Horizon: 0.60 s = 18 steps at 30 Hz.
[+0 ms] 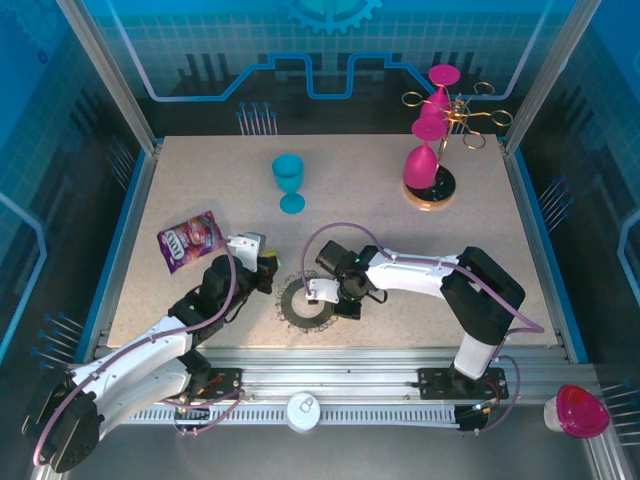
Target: Put the keys on the keyring
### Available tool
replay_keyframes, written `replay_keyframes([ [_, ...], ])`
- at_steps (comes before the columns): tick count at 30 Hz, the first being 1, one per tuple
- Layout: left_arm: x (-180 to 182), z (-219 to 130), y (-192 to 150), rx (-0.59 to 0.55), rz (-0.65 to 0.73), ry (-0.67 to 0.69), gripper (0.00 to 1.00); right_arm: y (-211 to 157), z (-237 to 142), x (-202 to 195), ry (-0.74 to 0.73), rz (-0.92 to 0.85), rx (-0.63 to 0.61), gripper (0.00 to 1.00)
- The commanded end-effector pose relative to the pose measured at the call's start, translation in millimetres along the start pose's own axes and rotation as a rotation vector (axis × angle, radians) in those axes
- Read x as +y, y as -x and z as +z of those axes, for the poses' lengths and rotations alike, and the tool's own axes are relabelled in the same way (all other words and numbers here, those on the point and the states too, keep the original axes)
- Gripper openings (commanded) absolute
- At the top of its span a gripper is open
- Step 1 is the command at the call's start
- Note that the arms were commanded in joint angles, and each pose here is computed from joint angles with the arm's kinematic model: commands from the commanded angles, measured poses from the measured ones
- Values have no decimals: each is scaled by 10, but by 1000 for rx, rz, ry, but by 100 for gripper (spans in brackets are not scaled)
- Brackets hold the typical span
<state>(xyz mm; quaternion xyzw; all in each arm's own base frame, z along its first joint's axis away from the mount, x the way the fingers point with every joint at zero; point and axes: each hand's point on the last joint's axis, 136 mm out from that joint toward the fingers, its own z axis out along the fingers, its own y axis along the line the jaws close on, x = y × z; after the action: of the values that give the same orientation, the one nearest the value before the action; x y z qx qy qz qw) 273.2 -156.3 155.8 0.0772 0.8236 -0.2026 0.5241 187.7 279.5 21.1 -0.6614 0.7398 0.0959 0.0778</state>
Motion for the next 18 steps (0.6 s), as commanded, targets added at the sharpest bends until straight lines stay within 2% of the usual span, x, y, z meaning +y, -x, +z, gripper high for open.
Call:
replay_keyframes([
  [1,44,-27,9,-8,24,19,0,-47,7,88,29,-16,13,1],
  [9,13,-105,61,-23,55,1,0,97,-271,117,42,1,-96,0],
  [18,-427,-306,146,-12,251,-239,0,235,-679,117,22,33,-175,0],
])
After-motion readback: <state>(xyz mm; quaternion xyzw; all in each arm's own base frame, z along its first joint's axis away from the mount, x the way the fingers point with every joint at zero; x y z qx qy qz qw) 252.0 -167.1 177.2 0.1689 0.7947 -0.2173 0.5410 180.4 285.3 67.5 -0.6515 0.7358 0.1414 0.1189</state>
